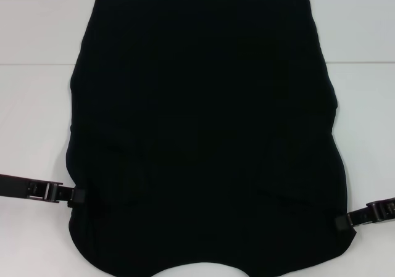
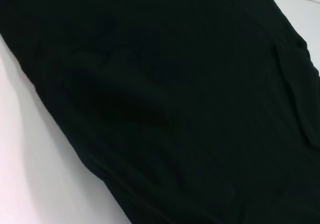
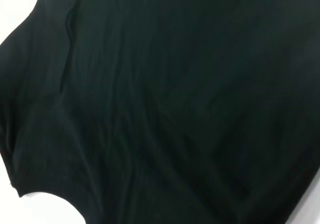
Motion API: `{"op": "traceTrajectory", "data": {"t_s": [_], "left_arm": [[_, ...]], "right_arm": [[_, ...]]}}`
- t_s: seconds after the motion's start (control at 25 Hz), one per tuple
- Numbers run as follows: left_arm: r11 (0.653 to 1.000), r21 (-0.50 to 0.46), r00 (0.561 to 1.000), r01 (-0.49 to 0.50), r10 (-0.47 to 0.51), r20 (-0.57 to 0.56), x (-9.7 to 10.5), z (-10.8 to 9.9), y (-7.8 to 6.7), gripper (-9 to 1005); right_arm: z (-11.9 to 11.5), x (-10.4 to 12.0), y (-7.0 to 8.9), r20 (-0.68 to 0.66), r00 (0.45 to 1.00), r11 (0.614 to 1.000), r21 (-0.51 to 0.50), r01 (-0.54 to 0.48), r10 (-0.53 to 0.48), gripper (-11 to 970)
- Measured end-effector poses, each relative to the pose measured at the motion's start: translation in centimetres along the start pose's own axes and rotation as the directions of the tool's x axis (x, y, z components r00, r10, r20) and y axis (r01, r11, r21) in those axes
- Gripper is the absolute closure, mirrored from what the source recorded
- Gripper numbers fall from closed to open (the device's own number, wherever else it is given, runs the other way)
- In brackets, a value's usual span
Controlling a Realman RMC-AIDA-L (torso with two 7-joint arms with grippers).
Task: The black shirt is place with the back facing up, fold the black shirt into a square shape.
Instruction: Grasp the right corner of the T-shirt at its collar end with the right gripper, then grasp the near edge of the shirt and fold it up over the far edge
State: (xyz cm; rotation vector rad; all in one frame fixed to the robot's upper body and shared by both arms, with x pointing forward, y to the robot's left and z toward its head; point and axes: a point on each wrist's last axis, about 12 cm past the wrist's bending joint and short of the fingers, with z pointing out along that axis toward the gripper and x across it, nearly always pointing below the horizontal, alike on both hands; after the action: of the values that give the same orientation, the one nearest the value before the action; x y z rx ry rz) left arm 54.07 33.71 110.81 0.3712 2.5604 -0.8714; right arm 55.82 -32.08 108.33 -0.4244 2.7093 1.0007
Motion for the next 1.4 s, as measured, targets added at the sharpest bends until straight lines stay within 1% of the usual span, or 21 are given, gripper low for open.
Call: {"op": "traceTrajectory", "data": {"t_s": [0.2,0.32,0.52,0.68,0.88,1.0,1.12,1.4], "left_arm": [[1.0,-0.001,1.0,0.0,0.0,0.001,0.0,0.0,0.0,942],[1.0,-0.001,1.0,0.001,-0.001,0.002,0.0,0.0,0.0,943],[1.0,-0.001,1.0,0.012,-0.012,0.005,0.1,-0.1,0.1,943],[0.997,0.01,0.996,0.076,-0.076,0.036,1.1,-1.0,0.6,943],[0.99,0.031,0.989,0.136,-0.137,0.059,3.0,-2.4,1.2,942],[0.988,0.044,0.987,0.149,-0.151,0.051,4.0,-2.9,1.3,942],[0.985,0.078,0.986,0.156,-0.16,0.041,5.4,-3.4,1.2,942],[0.972,0.188,0.988,0.139,-0.15,0.046,9.2,-5.0,0.6,943]], "right_arm": [[0.0,0.1,-0.1,-0.002,1.0,1.0,0.002,-0.002,0.002,545],[0.0,0.1,-0.1,-0.001,1.0,1.0,0.002,0.0,0.0,754],[-0.1,0.8,-0.5,0.019,1.0,1.0,-0.003,0.003,-0.003,914],[-0.8,2.0,-1.3,0.066,0.998,1.0,-0.012,-0.004,0.005,914],[-2.1,4.3,-2.2,0.135,0.991,0.999,-0.054,-0.004,0.011,914],[-2.9,5.7,-2.6,0.167,0.986,0.997,-0.073,0.003,0.009,913],[-3.9,7.2,-3.1,0.197,0.98,0.996,-0.085,0.008,0.009,913],[-5.3,11.1,-3.7,0.236,0.972,0.993,-0.112,0.035,-0.007,913]]}}
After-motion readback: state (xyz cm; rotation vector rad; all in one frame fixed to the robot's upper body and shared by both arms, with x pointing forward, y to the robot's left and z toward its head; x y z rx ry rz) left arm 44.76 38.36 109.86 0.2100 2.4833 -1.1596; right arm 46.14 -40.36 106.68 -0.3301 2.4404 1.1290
